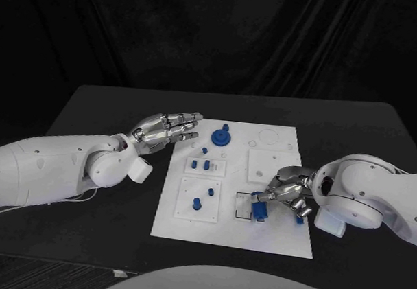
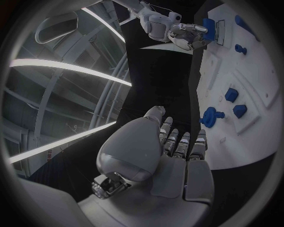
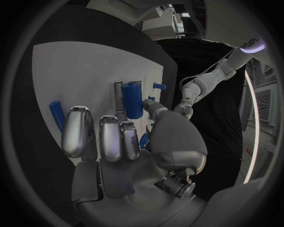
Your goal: Assemble the parts on the task board
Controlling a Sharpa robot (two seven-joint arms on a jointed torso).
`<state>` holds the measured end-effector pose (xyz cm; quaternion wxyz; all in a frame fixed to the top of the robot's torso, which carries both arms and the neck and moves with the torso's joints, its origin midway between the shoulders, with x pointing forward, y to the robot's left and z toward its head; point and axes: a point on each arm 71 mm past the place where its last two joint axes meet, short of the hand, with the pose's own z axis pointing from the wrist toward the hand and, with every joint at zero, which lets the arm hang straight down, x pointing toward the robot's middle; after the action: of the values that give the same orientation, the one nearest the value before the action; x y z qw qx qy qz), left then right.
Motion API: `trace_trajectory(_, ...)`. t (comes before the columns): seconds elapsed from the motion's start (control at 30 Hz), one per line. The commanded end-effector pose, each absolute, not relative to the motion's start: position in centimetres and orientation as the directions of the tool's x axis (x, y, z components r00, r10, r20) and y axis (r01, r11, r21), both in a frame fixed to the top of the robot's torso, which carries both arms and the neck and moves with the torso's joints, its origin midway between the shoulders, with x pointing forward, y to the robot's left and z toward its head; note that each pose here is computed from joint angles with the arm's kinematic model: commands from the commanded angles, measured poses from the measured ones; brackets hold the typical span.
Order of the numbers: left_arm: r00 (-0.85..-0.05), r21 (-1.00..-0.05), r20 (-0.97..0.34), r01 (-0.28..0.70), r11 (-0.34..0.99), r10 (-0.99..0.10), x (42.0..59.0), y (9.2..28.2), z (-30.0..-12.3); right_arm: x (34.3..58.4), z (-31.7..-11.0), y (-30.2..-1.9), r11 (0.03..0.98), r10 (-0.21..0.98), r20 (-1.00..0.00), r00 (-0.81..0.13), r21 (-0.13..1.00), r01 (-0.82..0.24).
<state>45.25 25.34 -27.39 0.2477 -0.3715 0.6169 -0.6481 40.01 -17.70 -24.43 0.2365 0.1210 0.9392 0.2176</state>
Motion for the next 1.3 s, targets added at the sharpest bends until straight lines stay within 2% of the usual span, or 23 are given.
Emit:
trace_trajectory(0.03,-0.608,-0.982,0.186,-0.137,-0.129,-0.772,45.2,25.3,-27.4,40.0,-24.7,-17.6,0.883,0.325,-0.371,-0.870,0.448,0.139)
trace_trajectory(1.3,-0.616,-0.981,0.191,-0.146,-0.127,-0.764,45.3,25.0,-27.5,40.2,-25.1,-16.2,0.885,0.294,-0.368,-0.882,0.453,0.106)
